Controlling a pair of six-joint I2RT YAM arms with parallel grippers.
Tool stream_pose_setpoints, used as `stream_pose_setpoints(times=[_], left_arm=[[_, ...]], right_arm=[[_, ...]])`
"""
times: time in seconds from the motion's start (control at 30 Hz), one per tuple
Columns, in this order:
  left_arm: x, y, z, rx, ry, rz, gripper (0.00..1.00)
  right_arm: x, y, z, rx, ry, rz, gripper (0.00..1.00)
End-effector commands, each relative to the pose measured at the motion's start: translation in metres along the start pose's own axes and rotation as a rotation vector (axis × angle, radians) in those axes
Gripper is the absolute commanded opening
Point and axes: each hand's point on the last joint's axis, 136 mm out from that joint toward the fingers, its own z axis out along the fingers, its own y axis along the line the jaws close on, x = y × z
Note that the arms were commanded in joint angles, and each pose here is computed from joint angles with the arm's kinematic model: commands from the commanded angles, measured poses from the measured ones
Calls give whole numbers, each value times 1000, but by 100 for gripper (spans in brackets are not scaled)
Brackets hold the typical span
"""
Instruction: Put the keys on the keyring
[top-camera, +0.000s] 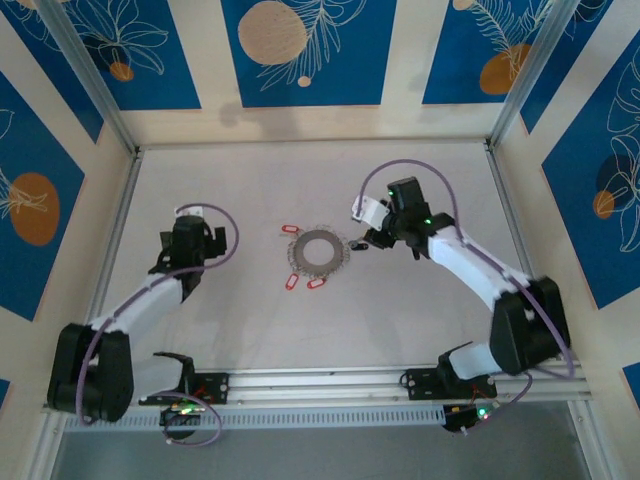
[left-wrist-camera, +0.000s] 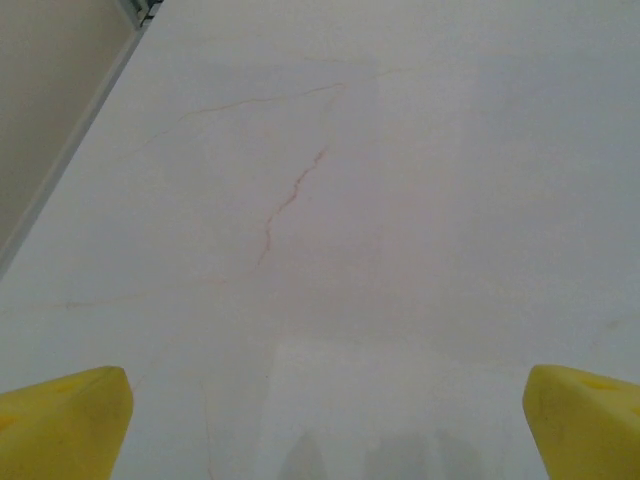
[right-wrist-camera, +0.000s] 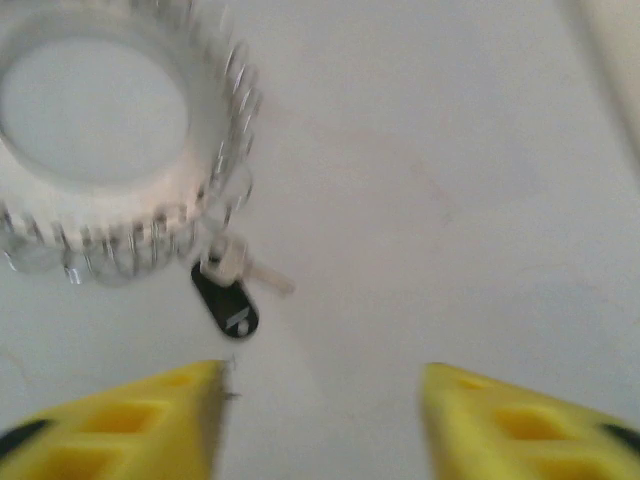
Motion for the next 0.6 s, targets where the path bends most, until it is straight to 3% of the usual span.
stream_pose_setpoints(times=[0.0, 0.1, 0.23, 0.33, 0.57], left_arm=[[-14, -5, -14, 67, -117, 41, 100], [-10, -6, -20, 85, -129, 98, 100], [-3, -25, -27, 201, -209, 145, 100], [4, -27, -29, 215, -280, 165, 100], [8, -54, 1, 303, -238, 204, 100]], right_arm=[[-44, -4, -44, 52, -279, 161, 100], [-56, -9, -83, 159, -486, 248, 99], [-37, -12, -106, 282, -660, 414, 99], [-3, -11, -90, 316, -624, 510, 99], [75, -26, -48, 376, -523, 715, 99]])
